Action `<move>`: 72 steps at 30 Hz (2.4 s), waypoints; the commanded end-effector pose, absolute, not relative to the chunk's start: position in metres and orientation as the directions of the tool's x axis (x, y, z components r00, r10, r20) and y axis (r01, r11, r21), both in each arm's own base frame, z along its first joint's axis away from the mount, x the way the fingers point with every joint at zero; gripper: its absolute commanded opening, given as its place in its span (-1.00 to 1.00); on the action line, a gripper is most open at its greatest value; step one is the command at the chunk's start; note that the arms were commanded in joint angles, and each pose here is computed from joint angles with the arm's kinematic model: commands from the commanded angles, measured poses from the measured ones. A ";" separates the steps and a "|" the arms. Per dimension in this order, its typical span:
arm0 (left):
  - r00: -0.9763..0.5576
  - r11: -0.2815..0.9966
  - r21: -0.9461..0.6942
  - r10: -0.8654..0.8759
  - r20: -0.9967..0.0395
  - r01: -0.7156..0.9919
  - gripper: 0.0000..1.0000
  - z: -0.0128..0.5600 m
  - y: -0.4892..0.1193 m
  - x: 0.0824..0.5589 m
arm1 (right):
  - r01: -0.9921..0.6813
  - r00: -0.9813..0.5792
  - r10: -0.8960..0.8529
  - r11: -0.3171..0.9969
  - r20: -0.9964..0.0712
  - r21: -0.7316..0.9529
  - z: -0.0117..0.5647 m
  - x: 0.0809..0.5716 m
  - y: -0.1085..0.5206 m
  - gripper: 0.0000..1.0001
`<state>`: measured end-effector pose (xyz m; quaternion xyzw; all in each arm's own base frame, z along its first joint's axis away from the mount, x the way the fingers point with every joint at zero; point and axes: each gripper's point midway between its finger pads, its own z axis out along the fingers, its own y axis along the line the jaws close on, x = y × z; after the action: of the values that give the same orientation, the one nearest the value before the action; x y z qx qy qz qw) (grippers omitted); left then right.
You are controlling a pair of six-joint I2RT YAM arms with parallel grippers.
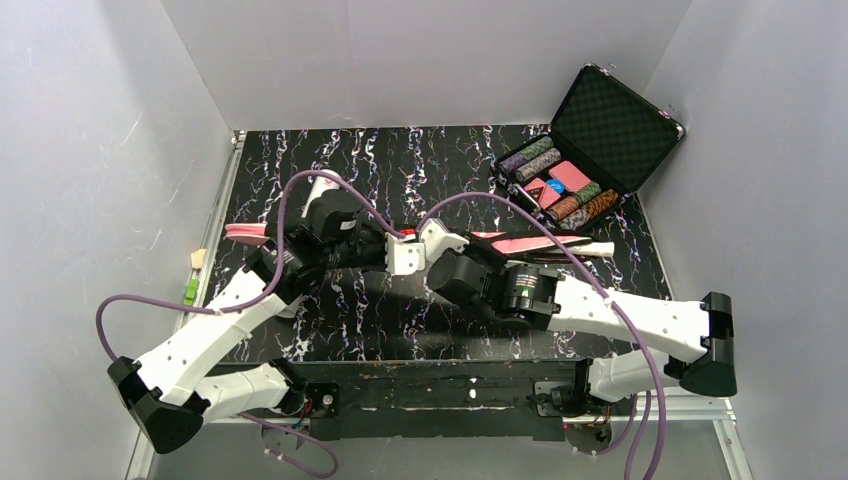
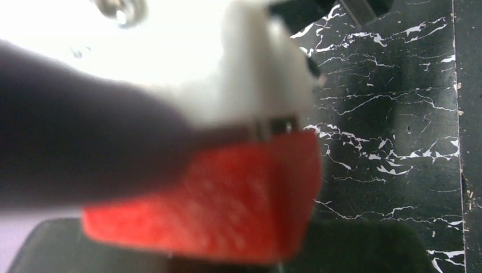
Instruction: Pack up the badminton gear
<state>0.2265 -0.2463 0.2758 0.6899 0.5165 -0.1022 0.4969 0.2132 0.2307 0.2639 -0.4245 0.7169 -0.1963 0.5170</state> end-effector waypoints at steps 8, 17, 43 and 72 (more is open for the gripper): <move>0.283 0.235 0.511 0.611 -0.740 0.827 -1.00 0.310 -0.224 0.252 | -0.395 -0.132 -0.167 0.913 -0.977 -0.103 0.400 0.209 0.201 0.32; 0.253 0.323 0.487 0.557 -0.791 0.811 -1.00 0.335 -0.212 0.246 | -0.261 -0.261 0.288 0.898 -0.921 0.354 0.454 0.198 0.130 0.66; 0.349 0.249 0.554 0.559 -0.752 0.795 -1.00 0.331 -0.209 0.236 | 0.257 -0.842 0.527 0.582 -0.117 0.772 0.325 0.225 0.233 0.76; 0.341 0.163 0.462 0.474 -0.812 0.872 0.33 0.339 -0.254 0.208 | 0.211 -0.797 0.592 0.454 -0.116 0.866 0.339 0.251 0.242 -0.97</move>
<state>0.2160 -0.2262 0.3031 0.6440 0.5564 -0.1281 0.5093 0.2581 0.2355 0.2972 0.2696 0.8557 0.4023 0.1825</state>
